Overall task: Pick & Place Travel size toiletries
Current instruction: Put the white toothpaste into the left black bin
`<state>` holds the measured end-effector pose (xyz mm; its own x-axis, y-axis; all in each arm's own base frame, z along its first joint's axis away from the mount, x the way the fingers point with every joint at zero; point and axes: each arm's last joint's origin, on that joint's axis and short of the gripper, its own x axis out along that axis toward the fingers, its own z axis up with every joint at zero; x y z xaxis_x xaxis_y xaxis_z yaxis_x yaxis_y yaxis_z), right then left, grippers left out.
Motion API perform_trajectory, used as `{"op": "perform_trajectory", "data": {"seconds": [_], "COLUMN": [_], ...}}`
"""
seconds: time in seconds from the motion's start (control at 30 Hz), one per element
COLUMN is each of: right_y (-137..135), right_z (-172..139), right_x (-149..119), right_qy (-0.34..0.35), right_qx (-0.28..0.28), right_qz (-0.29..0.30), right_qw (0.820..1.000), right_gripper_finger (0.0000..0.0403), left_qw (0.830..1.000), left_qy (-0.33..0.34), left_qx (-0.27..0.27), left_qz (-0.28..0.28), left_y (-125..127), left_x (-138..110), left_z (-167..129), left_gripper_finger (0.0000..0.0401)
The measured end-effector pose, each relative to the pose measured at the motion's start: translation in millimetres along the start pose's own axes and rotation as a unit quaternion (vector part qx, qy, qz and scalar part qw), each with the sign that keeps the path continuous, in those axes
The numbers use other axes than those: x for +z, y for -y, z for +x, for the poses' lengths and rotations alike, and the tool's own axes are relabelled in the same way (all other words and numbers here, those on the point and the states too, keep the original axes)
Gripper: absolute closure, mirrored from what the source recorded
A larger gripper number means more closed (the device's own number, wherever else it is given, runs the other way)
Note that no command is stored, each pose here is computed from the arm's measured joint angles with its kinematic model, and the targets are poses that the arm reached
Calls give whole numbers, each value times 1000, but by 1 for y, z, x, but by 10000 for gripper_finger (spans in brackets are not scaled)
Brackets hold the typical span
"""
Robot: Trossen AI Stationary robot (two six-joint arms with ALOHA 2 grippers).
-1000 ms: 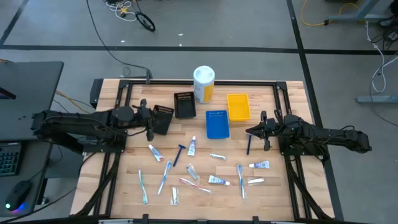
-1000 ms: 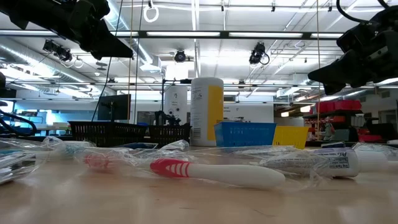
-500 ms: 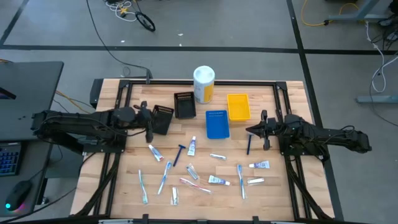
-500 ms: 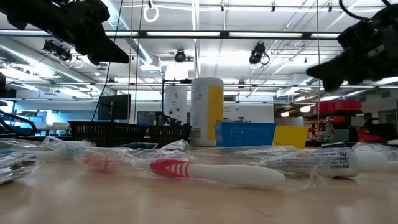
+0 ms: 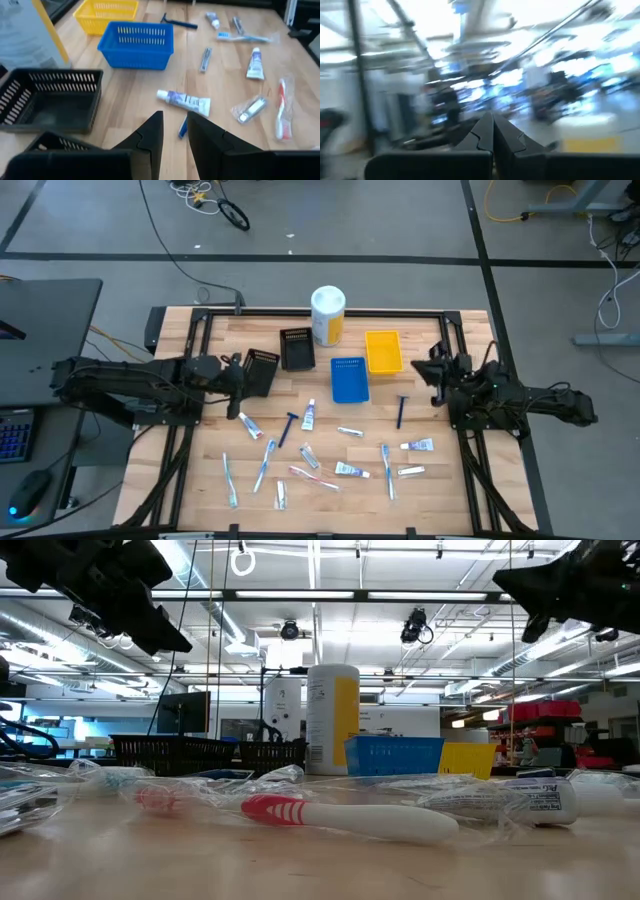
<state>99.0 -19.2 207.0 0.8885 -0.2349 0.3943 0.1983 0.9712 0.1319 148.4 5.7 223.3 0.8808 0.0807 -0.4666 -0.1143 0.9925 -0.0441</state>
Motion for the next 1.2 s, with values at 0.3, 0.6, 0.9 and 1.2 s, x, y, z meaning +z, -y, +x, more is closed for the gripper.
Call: {"op": "perform_trajectory", "data": {"seconds": [0.3,0.6,0.9,1.2], "right_y": [17,18,20,20], "right_z": [-5,-6,-7,-7], "right_x": [-7,-14,-15,-16], "right_qy": [-32,-68,-59,-70], "right_qx": [-290,-300,-337,-334], "right_qz": [-82,-89,-57,-83], "right_qw": [953,947,938,936], "right_gripper_finger": [402,402,402,402], "left_qw": [999,994,992,993], "left_qy": [-14,-97,-119,-97], "left_qx": [-22,-37,-34,-70], "left_qz": [-20,-24,-3,-2], "left_y": [5,12,14,17], "left_x": [-3,-15,-19,-14], "left_z": [0,18,35,34], "left_gripper_finger": [304,304,304,304]}}
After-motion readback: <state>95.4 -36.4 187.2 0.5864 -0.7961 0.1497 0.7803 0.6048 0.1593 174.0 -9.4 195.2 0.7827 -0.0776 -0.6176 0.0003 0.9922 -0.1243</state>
